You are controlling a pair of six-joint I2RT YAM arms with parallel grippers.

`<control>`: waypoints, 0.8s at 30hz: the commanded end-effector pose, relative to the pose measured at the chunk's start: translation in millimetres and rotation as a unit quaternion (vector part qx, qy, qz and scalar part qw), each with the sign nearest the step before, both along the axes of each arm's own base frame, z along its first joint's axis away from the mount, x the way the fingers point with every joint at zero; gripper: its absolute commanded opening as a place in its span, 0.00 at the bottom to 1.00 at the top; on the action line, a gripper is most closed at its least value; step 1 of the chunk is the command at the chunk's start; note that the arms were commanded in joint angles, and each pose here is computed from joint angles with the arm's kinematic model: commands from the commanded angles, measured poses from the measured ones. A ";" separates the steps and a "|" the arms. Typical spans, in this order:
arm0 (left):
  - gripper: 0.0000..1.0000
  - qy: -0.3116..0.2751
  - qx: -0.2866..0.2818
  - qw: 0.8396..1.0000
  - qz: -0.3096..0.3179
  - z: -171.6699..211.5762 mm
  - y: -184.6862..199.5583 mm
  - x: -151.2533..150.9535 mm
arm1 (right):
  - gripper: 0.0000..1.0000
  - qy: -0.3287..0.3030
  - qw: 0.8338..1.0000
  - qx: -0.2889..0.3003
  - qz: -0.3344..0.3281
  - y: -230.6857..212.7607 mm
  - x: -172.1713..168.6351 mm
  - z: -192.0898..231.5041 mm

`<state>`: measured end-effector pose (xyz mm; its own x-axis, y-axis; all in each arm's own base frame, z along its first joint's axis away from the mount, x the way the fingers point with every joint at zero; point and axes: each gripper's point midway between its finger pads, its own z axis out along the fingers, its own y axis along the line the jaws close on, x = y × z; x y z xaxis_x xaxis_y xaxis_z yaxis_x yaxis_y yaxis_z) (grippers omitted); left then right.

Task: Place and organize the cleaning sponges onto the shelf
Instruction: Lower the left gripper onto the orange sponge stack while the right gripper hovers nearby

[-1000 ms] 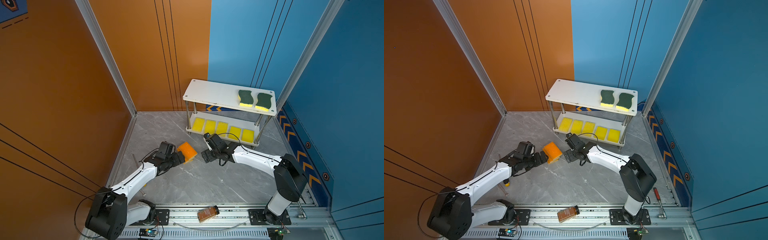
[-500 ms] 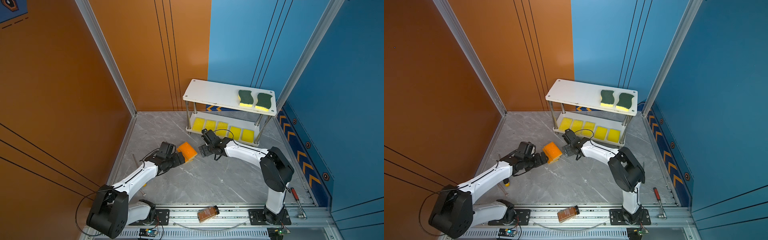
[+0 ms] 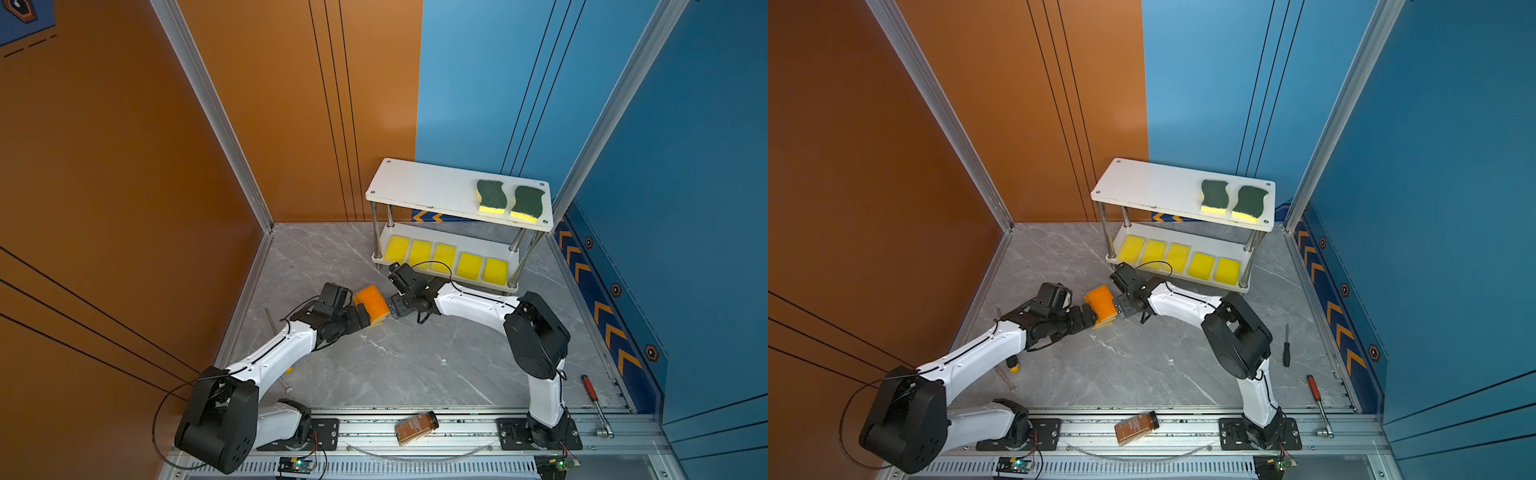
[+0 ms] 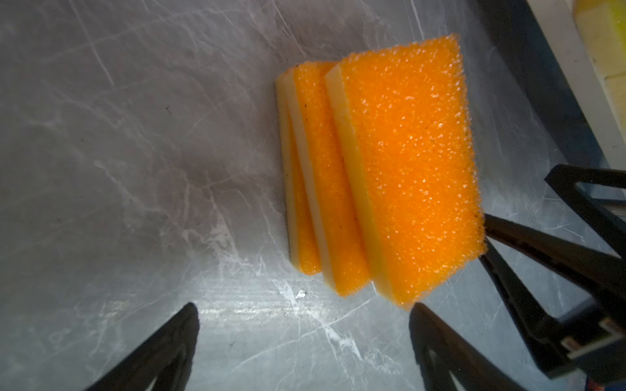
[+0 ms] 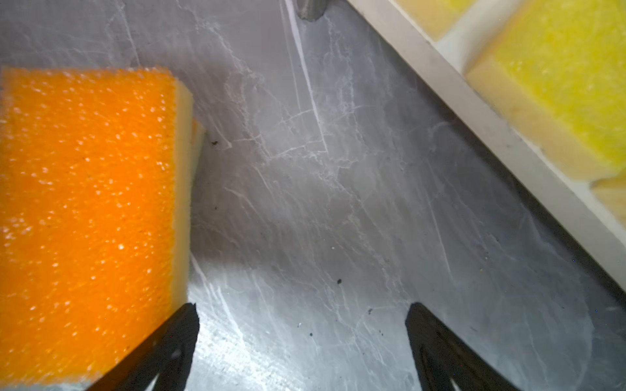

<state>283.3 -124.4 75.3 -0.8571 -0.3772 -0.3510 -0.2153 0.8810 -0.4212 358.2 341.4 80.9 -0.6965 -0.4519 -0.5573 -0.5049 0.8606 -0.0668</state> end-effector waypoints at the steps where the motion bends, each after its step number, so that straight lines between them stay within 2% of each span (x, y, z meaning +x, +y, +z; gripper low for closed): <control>1: 0.98 -0.008 0.009 1.000 -0.004 7.3 2.5 1.2 | 0.94 0.016 0.999 -0.006 0.028 8.9 -9.3 -3.6; 12: 0.98 -0.026 0.005 1.000 -0.004 14.6 5.9 -3.6 | 0.93 0.095 0.989 0.062 0.095 41.1 -40.3 -17.2; 16: 0.98 -0.038 0.004 0.999 -0.009 20.1 4.2 -1.5 | 0.93 0.097 0.989 0.088 0.072 30.4 -33.7 -11.3; 24: 0.98 -0.046 0.030 0.997 -0.046 24.7 -8.2 6.0 | 0.93 0.091 0.991 0.093 0.001 -30.2 -16.0 -5.9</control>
